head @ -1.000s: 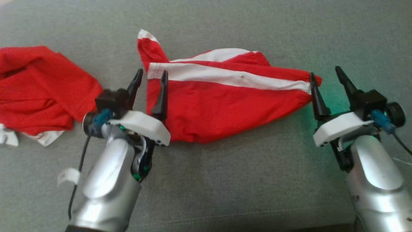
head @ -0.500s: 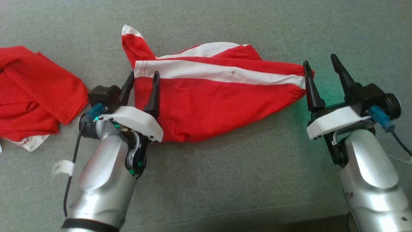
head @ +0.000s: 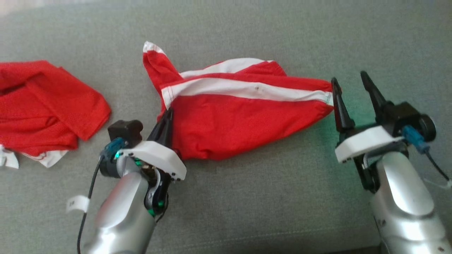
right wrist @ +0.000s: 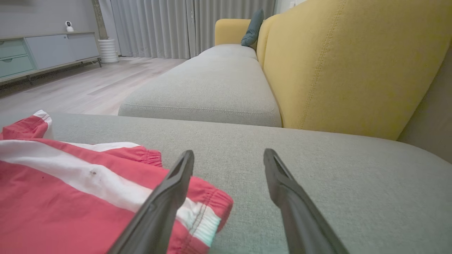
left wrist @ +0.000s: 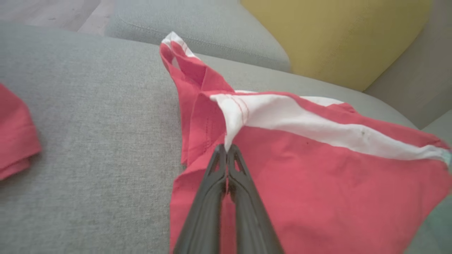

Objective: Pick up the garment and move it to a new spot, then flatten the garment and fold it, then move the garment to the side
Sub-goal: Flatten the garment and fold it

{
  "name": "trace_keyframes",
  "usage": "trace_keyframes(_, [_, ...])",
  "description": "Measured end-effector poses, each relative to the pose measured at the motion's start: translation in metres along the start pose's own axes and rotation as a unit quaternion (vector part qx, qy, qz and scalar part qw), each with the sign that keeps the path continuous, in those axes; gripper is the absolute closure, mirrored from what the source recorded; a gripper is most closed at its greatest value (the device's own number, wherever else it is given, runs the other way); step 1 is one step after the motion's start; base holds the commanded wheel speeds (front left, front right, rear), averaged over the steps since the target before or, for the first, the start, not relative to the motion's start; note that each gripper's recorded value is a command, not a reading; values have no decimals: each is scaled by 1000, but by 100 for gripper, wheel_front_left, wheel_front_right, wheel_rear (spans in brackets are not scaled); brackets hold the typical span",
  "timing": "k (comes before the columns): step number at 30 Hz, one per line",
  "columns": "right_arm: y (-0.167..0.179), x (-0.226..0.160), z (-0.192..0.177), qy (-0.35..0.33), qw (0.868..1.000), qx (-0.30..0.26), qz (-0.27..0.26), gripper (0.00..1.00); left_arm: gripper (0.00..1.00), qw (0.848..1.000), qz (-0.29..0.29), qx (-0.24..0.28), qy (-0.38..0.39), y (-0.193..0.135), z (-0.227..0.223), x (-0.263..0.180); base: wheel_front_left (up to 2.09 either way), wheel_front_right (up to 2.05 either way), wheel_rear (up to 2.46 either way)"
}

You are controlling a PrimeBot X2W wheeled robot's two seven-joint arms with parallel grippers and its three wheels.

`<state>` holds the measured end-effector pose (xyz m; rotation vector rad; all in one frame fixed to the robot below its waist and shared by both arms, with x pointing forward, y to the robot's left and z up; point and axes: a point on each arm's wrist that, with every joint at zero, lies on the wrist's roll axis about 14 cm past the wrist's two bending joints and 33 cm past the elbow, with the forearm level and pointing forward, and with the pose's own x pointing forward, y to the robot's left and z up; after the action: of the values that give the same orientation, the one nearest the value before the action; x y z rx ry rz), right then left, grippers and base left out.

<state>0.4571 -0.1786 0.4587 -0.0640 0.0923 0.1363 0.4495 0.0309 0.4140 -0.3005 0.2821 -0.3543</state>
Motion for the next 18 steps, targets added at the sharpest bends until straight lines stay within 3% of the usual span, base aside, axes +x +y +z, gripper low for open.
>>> trace_keyframes(6, [-5,-28,-4,6,1000,12,-17,0,100,999,10,-22,-23,-3,10,-26,0,0,0])
trace_keyframes(14, [2,-55,-4,2,999,30,-24,0,100,997,57,-50,0,14,-14,-65,0,0,0])
trace_keyframes(16, [6,-55,-3,1,999,34,-22,0,49,997,69,-41,0,21,-13,-68,0,0,0])
trace_keyframes(17, [8,-56,-4,2,999,36,-19,0,0,997,74,-34,-3,24,-12,-68,0,0,0])
trace_keyframes(18, [10,-56,-5,3,999,36,-18,0,0,997,78,-25,-5,27,-9,-68,0,0,0])
